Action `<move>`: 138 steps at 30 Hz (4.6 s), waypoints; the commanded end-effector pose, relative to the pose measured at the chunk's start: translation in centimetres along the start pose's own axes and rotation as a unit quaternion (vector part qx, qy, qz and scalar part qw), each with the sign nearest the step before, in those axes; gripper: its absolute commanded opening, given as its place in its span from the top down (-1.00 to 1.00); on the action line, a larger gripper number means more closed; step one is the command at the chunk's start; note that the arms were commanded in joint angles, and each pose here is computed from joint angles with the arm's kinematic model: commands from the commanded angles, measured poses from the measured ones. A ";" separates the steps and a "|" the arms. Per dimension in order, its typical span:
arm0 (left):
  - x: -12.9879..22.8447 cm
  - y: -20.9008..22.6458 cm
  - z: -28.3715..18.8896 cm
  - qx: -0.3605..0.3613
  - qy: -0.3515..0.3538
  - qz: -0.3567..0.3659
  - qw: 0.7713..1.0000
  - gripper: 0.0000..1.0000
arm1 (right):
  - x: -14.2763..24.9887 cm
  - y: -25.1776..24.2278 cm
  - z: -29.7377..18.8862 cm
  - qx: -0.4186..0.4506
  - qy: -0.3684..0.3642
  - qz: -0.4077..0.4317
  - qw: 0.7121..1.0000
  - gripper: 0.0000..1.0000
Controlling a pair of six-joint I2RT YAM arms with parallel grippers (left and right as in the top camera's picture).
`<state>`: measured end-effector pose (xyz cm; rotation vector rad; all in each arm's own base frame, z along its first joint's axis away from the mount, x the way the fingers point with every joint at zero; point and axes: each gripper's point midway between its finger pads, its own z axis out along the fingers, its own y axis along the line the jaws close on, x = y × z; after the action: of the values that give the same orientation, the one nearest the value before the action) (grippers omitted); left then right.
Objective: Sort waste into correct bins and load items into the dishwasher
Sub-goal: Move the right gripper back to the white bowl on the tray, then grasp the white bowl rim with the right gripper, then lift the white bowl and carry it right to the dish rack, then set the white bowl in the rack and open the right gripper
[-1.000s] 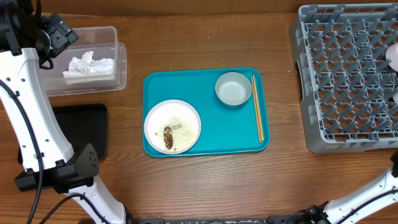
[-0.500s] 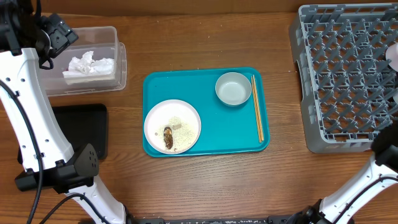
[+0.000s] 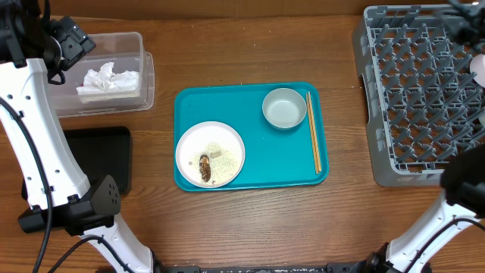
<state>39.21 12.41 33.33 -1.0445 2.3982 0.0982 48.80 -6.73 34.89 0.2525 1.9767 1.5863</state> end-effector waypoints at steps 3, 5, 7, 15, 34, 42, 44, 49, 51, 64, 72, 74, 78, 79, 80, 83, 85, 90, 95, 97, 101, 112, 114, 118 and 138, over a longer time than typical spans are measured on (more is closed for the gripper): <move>0.0 0.0 0.4 -0.001 0.005 0.010 1.000 -0.99 | 6.7 2.3 7.5 0.039 0.094 0.002 0.995 -0.25; 0.0 0.0 0.4 -0.001 0.005 0.010 1.000 -1.00 | 8.8 -3.3 9.7 0.259 0.096 0.000 0.961 -0.29; 0.0 0.0 0.4 -0.001 0.005 0.010 1.000 -1.00 | 9.8 -6.6 9.7 0.409 0.081 -0.003 0.909 -0.37; 0.0 0.0 0.4 -0.001 0.005 0.010 1.000 -0.99 | 17.1 -8.1 15.5 0.574 0.105 -0.090 0.807 -0.44; 0.0 0.0 0.4 -0.001 0.005 0.010 1.000 -1.00 | 28.8 -15.1 24.4 0.570 0.139 -0.133 0.799 0.13; 0.0 0.0 0.4 -0.001 0.005 0.010 1.000 -1.00 | 29.7 -17.7 25.0 0.579 0.149 -0.128 0.791 0.20; 0.0 0.0 0.4 -0.001 0.005 0.010 1.000 -0.99 | 29.8 -17.9 25.0 0.581 0.150 -0.128 0.790 0.20; 0.0 0.0 0.4 -0.001 0.005 0.010 1.000 -0.99 | 30.4 -19.5 25.0 0.591 0.162 -0.123 0.781 0.24; 0.0 0.0 0.4 -0.001 0.005 0.010 1.000 -0.99 | 30.9 -20.4 24.9 0.598 0.170 -0.120 0.774 0.35; 0.0 0.0 0.4 -0.001 0.005 0.010 1.000 -1.00 | 28.1 -15.3 24.8 0.589 0.152 -0.120 0.785 0.92; 0.0 0.0 0.4 -0.001 0.005 0.010 1.000 -1.00 | 17.3 -4.5 17.4 0.616 0.027 -0.140 0.775 0.93; 0.0 0.0 0.4 -0.001 0.005 0.010 1.000 -0.99 | 13.7 -2.6 13.2 0.635 -0.024 -0.133 0.760 0.93; 0.0 0.0 0.4 -0.001 0.005 0.010 1.000 -1.00 | 7.4 -1.0 3.1 0.661 -0.105 -0.088 0.737 0.93; 0.0 0.0 0.4 -0.001 0.005 0.010 1.000 -0.99 | 6.3 -1.2 1.0 0.659 -0.108 -0.079 0.740 0.92; 0.0 0.0 0.4 -0.001 0.005 0.010 1.000 -1.00 | 5.1 -1.9 -1.7 0.665 -0.128 -0.055 0.734 0.92; 0.0 0.0 0.4 -0.001 0.005 0.010 1.000 -0.99 | 2.9 -4.6 -8.4 0.672 -0.165 0.022 0.721 0.92; 0.0 0.0 0.4 -0.001 0.005 0.010 1.000 -0.99 | 2.2 -6.6 -12.4 0.667 -0.183 0.075 0.719 0.92; 0.0 0.0 0.4 -0.001 0.005 0.010 1.000 -1.00 | 1.5 -10.9 -20.8 0.604 -0.202 0.163 0.753 0.92; 0.0 0.0 0.4 -0.001 0.005 0.010 1.000 -1.00 | 0.6 -11.4 -23.0 0.409 -0.185 0.126 0.885 0.92; 0.0 0.0 0.4 -0.001 0.005 0.010 1.000 -1.00 | 0.6 -10.9 -23.1 0.335 -0.181 0.092 0.920 0.92; 0.0 0.0 0.4 -0.001 0.005 0.010 1.000 -1.00 | 0.8 -11.1 -22.9 0.223 -0.185 0.060 0.955 0.92; 0.0 0.0 0.4 -0.001 0.005 0.010 1.000 -1.00 | 2.6 -15.4 -19.1 0.124 -0.164 0.048 0.977 0.92; 0.0 0.0 0.4 -0.001 0.005 0.010 1.000 -1.00 | 2.5 -15.6 -18.7 0.128 -0.159 0.041 0.978 0.92; 0.0 0.0 0.4 -0.001 0.005 0.010 1.000 -0.99 | 2.3 -15.7 -17.7 0.134 -0.147 0.019 0.980 0.92; 0.0 0.0 0.4 -0.001 0.005 0.010 1.000 -1.00 | 2.2 -17.6 -14.1 0.192 -0.108 0.042 0.975 0.92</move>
<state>39.20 12.41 33.33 -1.0445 2.3987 0.0978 42.80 -22.66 18.18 0.6838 2.1517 1.1046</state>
